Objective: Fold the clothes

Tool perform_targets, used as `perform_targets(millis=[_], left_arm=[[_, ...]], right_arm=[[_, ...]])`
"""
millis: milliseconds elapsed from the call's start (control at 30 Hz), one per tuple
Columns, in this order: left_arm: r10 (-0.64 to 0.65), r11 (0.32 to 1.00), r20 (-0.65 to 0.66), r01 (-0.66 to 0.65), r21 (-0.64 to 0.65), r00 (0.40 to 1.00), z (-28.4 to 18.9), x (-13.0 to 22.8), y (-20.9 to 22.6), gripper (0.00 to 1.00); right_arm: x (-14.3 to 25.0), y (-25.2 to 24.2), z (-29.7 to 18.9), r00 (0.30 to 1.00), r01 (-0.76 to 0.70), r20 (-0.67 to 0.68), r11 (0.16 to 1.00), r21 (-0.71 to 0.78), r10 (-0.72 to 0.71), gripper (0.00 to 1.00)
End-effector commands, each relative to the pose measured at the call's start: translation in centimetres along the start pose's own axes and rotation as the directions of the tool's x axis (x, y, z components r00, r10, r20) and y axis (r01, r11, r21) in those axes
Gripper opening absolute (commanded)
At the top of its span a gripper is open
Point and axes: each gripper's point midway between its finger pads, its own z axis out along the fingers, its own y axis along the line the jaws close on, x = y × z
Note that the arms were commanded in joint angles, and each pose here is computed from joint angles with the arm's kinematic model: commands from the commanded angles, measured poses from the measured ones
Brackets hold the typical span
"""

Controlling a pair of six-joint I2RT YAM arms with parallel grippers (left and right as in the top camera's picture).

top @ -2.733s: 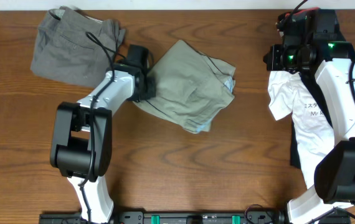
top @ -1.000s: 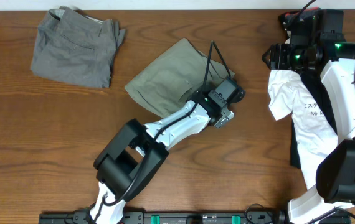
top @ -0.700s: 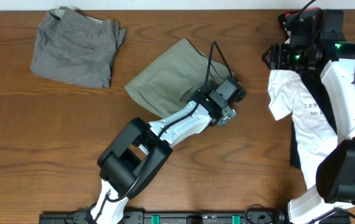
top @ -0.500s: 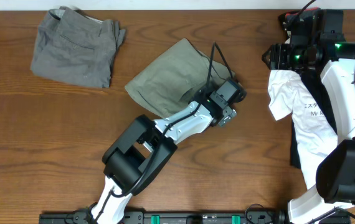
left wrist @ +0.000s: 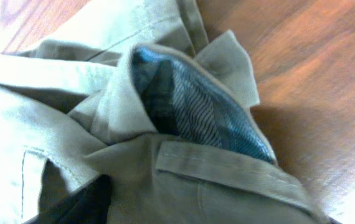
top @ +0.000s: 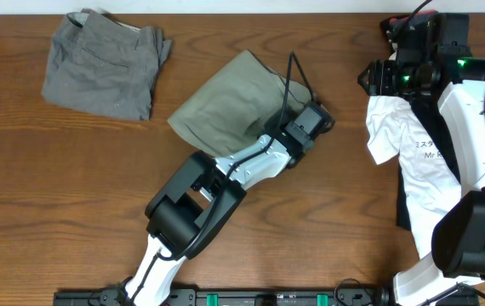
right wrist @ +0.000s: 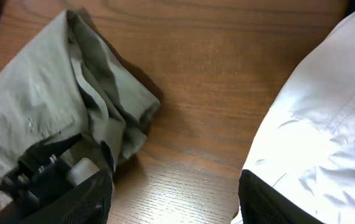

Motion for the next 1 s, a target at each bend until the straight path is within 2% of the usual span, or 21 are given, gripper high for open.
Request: perform_targets(millis=[0, 67, 167, 200, 333, 567, 967], left_arm=[[0.059, 0.998, -0.141, -0.063, -0.025, 0.988, 2.7, 5.0, 0.0, 0.49], [0.059, 0.998, -0.140, -0.063, -0.026, 0.988, 2.7, 5.0, 0.1, 0.37], [0.061, 0.998, -0.143, -0.065, -0.025, 0.988, 2.7, 5.1, 0.1, 0.10], [0.064, 0.997, -0.143, -0.068, -0.025, 0.988, 2.7, 5.1, 0.1, 0.06], [0.062, 0.994, -0.151, -0.075, -0.078, 0.987, 2.4, 5.0, 1.0, 0.06], [0.032, 0.959, -0.137, -0.069, -0.275, 0.990, -0.8, 3.3, 5.7, 0.06], [-0.073, 0.938, 0.107, 0.105, -0.329, 0.992, -10.8, -3.3, 11.3, 0.06]], right_arm=[[0.4, -0.3, 0.3, 1.000, -0.004, -0.012, 1.000, -0.001, 0.004, 0.63], [0.4, -0.3, 0.3, 1.000, -0.004, -0.012, 1.000, -0.001, 0.004, 0.63], [0.4, -0.3, 0.3, 1.000, -0.004, -0.012, 1.000, -0.001, 0.004, 0.63], [0.4, -0.3, 0.3, 1.000, -0.004, -0.012, 1.000, -0.002, 0.004, 0.63], [0.4, -0.3, 0.3, 1.000, -0.005, -0.014, 1.000, -0.002, 0.005, 0.63], [0.4, -0.3, 0.3, 1.000, -0.005, -0.015, 1.000, -0.002, 0.005, 0.63], [0.4, -0.3, 0.3, 1.000, -0.006, -0.015, 1.000, -0.002, 0.006, 0.63]])
